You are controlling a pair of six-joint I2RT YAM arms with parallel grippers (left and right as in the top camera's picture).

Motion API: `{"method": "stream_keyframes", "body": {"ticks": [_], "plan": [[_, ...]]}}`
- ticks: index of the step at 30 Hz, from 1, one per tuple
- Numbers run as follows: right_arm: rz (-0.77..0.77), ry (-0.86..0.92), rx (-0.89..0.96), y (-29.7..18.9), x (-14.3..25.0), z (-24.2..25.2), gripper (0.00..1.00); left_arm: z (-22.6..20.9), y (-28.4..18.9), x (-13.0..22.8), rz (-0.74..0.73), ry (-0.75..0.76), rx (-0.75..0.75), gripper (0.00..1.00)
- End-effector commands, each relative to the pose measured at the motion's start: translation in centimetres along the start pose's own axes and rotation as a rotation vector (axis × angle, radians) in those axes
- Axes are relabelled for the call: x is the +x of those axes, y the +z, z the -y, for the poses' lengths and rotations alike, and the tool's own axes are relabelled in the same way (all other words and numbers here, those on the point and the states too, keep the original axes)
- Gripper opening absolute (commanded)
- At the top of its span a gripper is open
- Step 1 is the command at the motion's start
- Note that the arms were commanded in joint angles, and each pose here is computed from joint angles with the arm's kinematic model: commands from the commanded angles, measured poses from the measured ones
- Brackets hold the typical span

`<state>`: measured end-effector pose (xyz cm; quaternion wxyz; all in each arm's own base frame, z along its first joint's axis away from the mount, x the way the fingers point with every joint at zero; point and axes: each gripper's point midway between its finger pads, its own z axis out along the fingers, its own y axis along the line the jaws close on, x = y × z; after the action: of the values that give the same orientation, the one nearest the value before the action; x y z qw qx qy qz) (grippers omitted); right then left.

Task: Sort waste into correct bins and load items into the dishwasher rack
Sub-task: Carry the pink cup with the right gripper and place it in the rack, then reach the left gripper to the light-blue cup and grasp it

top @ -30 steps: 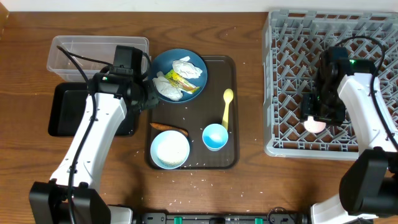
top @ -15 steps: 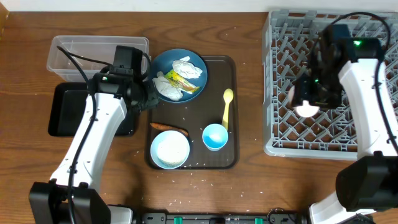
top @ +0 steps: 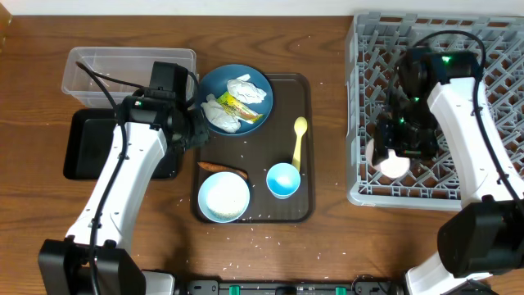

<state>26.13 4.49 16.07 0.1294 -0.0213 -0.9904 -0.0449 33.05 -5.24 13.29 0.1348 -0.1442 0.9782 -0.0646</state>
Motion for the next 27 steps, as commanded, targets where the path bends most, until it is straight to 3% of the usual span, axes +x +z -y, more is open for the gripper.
{"method": "stream_keyframes", "body": {"ticks": [1, 12, 16, 18, 22, 27], "plan": [[-0.027, -0.017, 0.003, 0.2, 0.4, 0.3, 0.52, -0.2, -0.1, -0.1, 0.004, 0.012, -0.012, 0.31], [-0.064, -0.003, 0.032, 3.8, 0.3, 1.4, 0.57, -0.3, -0.1, 0.0, 0.001, 0.012, -0.013, 0.31], [-0.034, 0.022, 0.025, 4.8, -0.7, 2.1, 0.67, -0.3, -0.1, 0.0, 0.001, 0.012, -0.013, 0.31], [-0.002, 0.027, 0.019, 5.1, -1.6, 2.3, 0.8, -0.3, -0.1, 0.0, 0.001, 0.012, -0.013, 0.31], [0.074, 0.034, 0.011, 5.1, -3.5, 2.3, 0.9, -0.3, -0.1, 0.0, 0.001, 0.011, -0.013, 0.31], [0.169, 0.048, -0.036, 4.0, -5.7, 1.4, 0.89, -0.3, -0.1, 0.0, 0.001, 0.011, -0.013, 0.31]]}}
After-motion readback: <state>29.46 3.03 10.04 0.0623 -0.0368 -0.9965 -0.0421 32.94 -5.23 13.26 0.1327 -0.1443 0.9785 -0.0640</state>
